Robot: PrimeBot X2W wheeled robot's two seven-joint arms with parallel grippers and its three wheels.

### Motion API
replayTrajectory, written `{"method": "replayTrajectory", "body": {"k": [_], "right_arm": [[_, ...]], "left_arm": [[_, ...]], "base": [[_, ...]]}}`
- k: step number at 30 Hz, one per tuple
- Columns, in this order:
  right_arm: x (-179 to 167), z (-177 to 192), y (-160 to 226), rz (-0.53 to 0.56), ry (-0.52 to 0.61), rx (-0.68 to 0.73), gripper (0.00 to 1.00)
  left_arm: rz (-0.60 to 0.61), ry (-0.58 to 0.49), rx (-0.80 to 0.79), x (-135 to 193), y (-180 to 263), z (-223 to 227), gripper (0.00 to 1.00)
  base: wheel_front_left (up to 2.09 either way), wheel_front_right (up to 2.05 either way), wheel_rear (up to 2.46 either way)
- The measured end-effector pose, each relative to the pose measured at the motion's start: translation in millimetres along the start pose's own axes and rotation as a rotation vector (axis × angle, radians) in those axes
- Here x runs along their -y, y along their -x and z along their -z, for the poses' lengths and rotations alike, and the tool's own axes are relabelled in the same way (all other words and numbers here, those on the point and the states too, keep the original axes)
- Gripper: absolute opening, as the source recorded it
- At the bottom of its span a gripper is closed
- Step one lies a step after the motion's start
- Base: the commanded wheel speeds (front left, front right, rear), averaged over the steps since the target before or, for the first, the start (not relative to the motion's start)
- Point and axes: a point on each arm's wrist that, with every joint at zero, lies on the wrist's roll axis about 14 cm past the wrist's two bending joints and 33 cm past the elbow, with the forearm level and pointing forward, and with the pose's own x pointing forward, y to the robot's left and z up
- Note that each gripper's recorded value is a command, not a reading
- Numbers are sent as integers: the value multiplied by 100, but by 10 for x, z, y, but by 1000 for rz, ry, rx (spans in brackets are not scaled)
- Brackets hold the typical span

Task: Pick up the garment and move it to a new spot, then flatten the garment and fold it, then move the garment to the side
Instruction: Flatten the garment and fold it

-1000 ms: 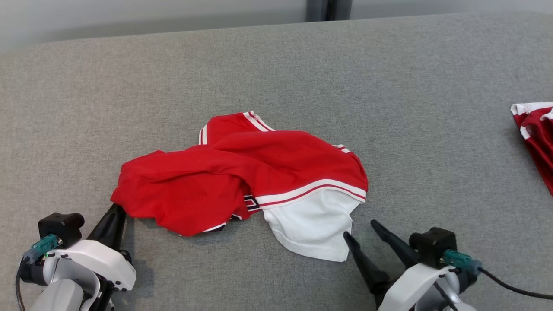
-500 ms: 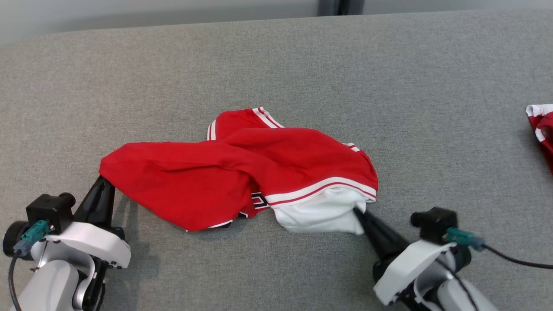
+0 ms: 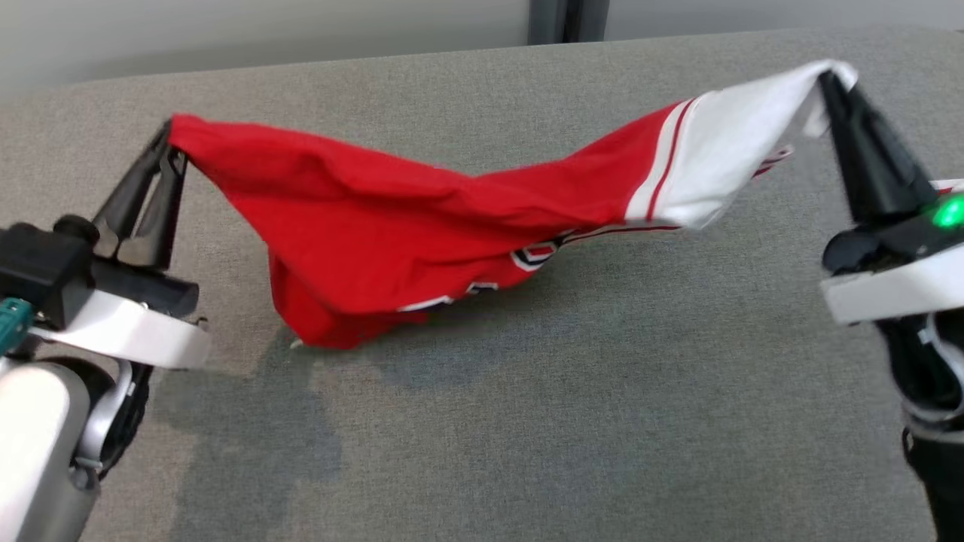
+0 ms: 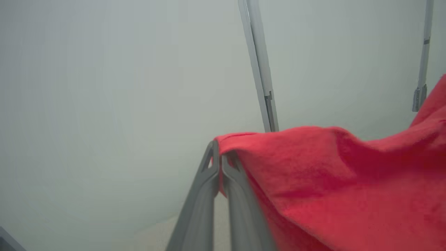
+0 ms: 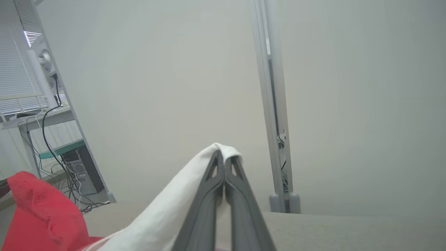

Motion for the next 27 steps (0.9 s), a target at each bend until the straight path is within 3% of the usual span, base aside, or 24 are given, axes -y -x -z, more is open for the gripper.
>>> {"method": "replayTrajectory", "body": {"k": [7,11,15,20,27], "right_arm": [[44,-1069,-252,-3,147,261,0],[24,-1352,-289,-1,199,314,0],[25,-1428,-292,5,217,322,0],[100,-1249,-384,18,210,264,0],[213,-1099,-888,3,189,230,0]], "left_arm": [[-5,-101,202,-112,-189,-845,0],[-18,-126,265,-157,-192,-1129,0],[-22,-133,284,-160,-175,-1237,0],[10,-95,261,-77,-265,-1162,0],[54,-3,212,-135,-818,-988,0]], "base": [[0,0,0],[0,0,0],[0,0,0],[0,0,0],[0,0,0]]}}
